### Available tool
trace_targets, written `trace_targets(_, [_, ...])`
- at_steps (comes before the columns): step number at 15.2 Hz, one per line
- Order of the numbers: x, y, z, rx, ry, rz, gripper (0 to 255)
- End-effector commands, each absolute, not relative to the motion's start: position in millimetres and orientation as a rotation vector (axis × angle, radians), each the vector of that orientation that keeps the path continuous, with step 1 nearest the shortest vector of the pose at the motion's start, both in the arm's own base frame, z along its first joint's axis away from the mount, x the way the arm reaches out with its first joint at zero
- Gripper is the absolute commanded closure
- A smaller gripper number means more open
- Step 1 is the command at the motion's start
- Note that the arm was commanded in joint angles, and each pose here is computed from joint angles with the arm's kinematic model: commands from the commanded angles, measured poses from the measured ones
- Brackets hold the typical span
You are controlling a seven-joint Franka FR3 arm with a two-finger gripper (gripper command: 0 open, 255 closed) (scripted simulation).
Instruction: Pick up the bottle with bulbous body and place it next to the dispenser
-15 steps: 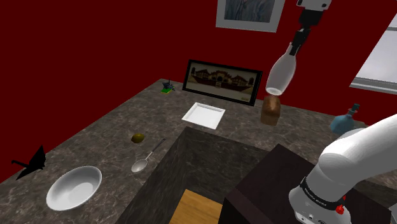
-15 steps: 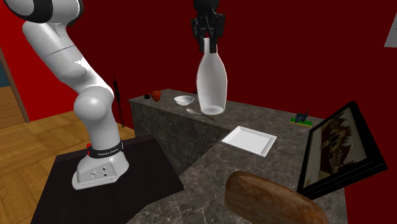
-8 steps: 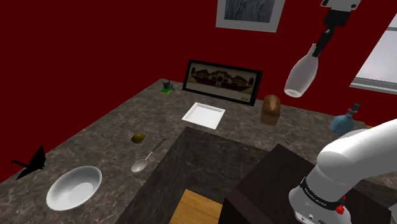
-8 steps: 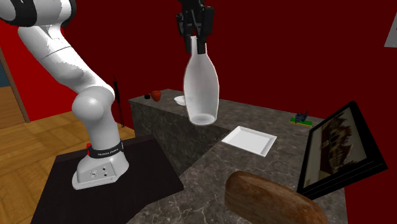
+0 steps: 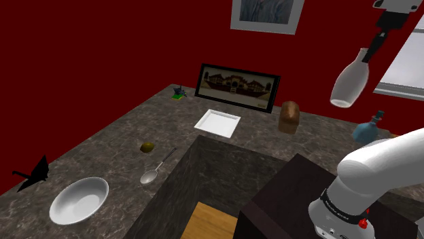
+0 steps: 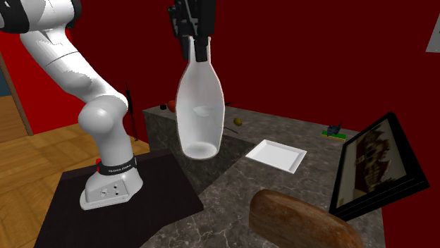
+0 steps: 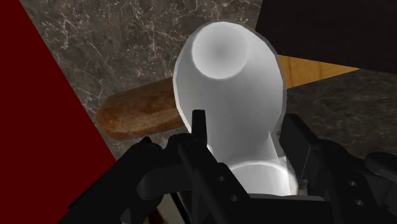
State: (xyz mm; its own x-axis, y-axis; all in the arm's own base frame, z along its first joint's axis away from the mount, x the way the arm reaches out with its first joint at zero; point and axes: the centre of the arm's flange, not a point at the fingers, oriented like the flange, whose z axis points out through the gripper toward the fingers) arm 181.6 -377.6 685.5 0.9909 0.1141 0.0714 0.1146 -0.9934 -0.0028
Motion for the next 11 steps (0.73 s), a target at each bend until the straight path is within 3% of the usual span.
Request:
trace_targets(1, [162.0,-393.6,684.8,-3.128,-0.182,-0.111,255])
trace_targets(11, [59.3,-476.6,685.3,-3.128,-0.182,-0.111,255])
